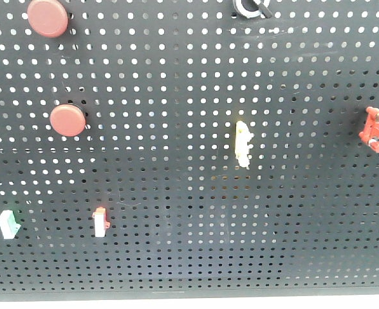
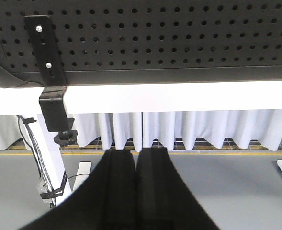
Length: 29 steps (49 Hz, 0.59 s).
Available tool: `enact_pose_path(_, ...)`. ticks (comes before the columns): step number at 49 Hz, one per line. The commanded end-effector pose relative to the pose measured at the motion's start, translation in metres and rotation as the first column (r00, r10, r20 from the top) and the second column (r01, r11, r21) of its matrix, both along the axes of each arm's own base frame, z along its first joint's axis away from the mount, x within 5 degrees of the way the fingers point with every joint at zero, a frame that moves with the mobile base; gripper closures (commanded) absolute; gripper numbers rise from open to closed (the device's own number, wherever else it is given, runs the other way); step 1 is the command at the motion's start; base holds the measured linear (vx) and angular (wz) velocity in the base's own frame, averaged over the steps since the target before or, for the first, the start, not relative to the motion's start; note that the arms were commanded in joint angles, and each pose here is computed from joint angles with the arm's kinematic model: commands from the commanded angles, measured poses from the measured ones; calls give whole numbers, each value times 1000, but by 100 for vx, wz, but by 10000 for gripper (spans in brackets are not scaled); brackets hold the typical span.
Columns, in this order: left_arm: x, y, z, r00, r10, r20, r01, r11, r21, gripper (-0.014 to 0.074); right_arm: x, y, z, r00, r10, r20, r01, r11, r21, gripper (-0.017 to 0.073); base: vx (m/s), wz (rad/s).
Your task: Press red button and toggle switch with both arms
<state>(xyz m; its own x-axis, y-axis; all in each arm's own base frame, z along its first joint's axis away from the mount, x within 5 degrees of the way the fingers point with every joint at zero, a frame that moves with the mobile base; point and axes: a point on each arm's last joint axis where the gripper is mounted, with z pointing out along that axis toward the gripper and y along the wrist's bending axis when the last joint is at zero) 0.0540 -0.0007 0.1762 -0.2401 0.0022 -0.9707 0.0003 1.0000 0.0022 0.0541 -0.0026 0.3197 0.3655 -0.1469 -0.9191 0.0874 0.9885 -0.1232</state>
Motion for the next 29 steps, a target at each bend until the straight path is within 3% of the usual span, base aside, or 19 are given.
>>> enact_pose_path(1,2,0,0,999,8,52,-7,1000,-14,592,-8,-3,-24,998,-33,57,31,998,48,563,0,0)
enact_pose_path(6,2,0,0,999,8,52,-7,1000,-14,592,-9,-1,-64,1000,19,-2,-19,993,114,563,0,0)
enact_pose_path(12,2,0,1,998,8,54,-7,1000,-14,592,-1,3,-103,991,75,-113,-61,990,125,563,0,0)
enact_pose_path(13,2,0,1,998,8,54,-7,1000,-14,592,1,3,-109,980,80,-184,-58,991,124,563,0,0)
enact_pose_path(20,2,0,1,998,8,54,-7,1000,-14,592,2,3,-118,956,61,-286,-41,996,74,563,0,0)
enact_pose_path(29,2,0,1,998,8,54,-7,1000,-14,592,2,2,-122,940,67,-335,-32,994,109,563,0,0)
